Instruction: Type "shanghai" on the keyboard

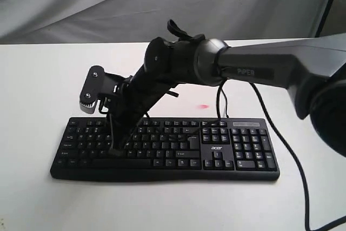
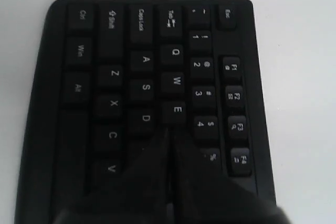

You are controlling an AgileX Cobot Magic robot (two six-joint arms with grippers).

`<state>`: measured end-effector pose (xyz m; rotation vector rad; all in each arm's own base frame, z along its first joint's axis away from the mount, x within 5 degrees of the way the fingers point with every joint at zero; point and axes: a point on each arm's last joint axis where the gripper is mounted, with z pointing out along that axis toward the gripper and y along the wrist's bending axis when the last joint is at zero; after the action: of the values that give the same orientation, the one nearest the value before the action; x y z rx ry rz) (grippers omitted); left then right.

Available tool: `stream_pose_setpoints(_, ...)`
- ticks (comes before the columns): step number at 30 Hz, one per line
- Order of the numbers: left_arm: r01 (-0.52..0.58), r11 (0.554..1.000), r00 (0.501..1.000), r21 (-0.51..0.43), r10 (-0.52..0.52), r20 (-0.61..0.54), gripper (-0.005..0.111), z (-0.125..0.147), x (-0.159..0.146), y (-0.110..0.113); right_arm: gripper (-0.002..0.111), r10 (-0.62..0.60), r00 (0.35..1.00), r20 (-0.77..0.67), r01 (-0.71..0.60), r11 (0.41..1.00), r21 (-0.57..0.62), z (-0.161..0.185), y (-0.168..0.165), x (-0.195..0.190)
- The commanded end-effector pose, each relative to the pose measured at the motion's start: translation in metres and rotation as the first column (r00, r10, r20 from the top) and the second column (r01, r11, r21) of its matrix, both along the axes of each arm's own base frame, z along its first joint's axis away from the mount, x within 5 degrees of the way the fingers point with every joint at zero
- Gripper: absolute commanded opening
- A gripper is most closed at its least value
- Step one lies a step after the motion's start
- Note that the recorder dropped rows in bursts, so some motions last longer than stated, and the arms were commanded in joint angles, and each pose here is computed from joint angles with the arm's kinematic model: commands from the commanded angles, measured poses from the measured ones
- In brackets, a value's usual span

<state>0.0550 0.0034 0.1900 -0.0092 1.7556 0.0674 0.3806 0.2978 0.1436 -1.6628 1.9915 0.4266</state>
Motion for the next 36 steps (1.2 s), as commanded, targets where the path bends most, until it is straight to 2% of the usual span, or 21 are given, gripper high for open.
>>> stream_pose_setpoints(1,0.004,1.0,1.0,-0.002,-0.004,0.006,0.001,-0.001,0.0,0.0,0.0,-0.027,0.999,0.031,0.028,1.0,-0.005,0.005,-0.013,-0.003)
stream_pose_setpoints(14,0.004,1.0,1.0,-0.002,-0.004,0.006,0.001,-0.001,0.0,0.0,0.0,-0.036,0.999,0.005,0.036,0.999,0.008,-0.004,-0.034,-0.01)
stream_pose_setpoints(36,0.004,1.0,1.0,-0.002,-0.004,0.006,0.001,-0.001,0.0,0.0,0.0,-0.024,1.0,0.003,0.024,0.999,0.029,-0.009,-0.034,-0.014)
